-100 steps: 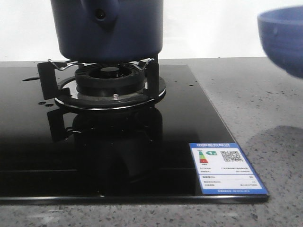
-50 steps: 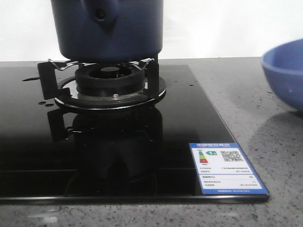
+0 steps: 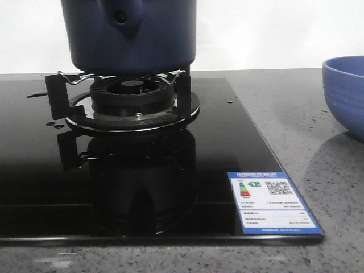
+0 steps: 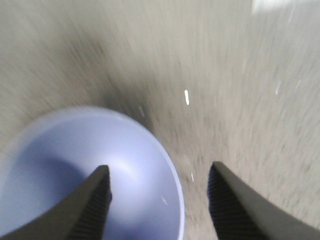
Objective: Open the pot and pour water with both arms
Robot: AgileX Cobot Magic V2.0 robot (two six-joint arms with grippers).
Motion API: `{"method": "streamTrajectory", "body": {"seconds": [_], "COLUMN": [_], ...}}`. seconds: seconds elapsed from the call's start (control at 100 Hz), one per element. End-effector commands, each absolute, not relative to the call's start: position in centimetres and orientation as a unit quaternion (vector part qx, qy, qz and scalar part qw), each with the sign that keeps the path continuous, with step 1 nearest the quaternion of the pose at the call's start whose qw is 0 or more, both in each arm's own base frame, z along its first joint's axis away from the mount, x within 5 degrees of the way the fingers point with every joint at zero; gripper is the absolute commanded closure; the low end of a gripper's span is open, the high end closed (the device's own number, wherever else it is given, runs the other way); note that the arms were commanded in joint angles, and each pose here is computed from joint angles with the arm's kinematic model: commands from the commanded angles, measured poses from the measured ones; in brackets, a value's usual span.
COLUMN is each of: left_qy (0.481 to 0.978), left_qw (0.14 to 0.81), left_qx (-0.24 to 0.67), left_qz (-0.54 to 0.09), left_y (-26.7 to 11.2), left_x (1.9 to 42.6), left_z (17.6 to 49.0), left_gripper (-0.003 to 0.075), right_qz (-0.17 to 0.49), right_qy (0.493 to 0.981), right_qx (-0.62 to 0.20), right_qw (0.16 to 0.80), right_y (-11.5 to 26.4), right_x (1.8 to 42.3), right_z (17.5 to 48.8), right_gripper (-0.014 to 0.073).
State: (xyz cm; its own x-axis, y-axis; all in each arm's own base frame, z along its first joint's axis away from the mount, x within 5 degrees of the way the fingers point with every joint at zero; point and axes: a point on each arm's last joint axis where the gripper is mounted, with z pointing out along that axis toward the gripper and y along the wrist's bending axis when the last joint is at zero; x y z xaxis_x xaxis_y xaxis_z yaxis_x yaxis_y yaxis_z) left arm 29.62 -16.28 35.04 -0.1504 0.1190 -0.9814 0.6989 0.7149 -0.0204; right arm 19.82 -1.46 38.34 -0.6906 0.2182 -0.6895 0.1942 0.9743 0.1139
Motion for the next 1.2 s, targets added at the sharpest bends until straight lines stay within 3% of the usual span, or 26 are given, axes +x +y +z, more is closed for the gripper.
{"method": "streamTrajectory", "body": {"seconds": [0.0, 0.11, 0.27, 0.51, 0.78, 1.19], "left_qy": [0.685, 0.686, 0.687, 0.68, 0.679, 0.63], "left_qw": [0.612, 0.61, 0.61, 0.607, 0.611, 0.682], "left_qx": [0.285, 0.289, 0.287, 0.3, 0.296, 0.263], "left_qz": [-0.275, -0.272, -0.271, -0.282, -0.278, -0.262], "left_y": [-16.6, -16.8, -16.9, -17.1, -16.9, -13.1], "left_x": [28.9, 29.3, 29.6, 29.4, 29.3, 25.5], "left_z": [37.6, 37.3, 36.9, 36.9, 37.2, 43.0], "left_gripper": [0.05, 0.05, 0.05, 0.0486, 0.0236, 0.0245], "right_qz": [0.014, 0.019, 0.022, 0.021, 0.021, 0.019], "right_qy": [0.867, 0.823, 0.779, 0.779, 0.783, 0.782], "right_qx": [0.103, 0.099, 0.094, 0.094, 0.094, 0.091], "right_qw": [0.488, 0.56, 0.619, 0.619, 0.614, 0.616], "right_y": [-1.5, -1.2, -0.9, -0.9, -0.9, -0.9], "right_x": [17.2, 14.2, 11.1, 10.6, 10.6, 10.7], "right_z": [43.0, 45.8, 47.5, 47.6, 47.4, 47.4], "right_gripper": [0.0365, 0.0666, 0.0657, 0.0657, 0.0657, 0.0657]}}
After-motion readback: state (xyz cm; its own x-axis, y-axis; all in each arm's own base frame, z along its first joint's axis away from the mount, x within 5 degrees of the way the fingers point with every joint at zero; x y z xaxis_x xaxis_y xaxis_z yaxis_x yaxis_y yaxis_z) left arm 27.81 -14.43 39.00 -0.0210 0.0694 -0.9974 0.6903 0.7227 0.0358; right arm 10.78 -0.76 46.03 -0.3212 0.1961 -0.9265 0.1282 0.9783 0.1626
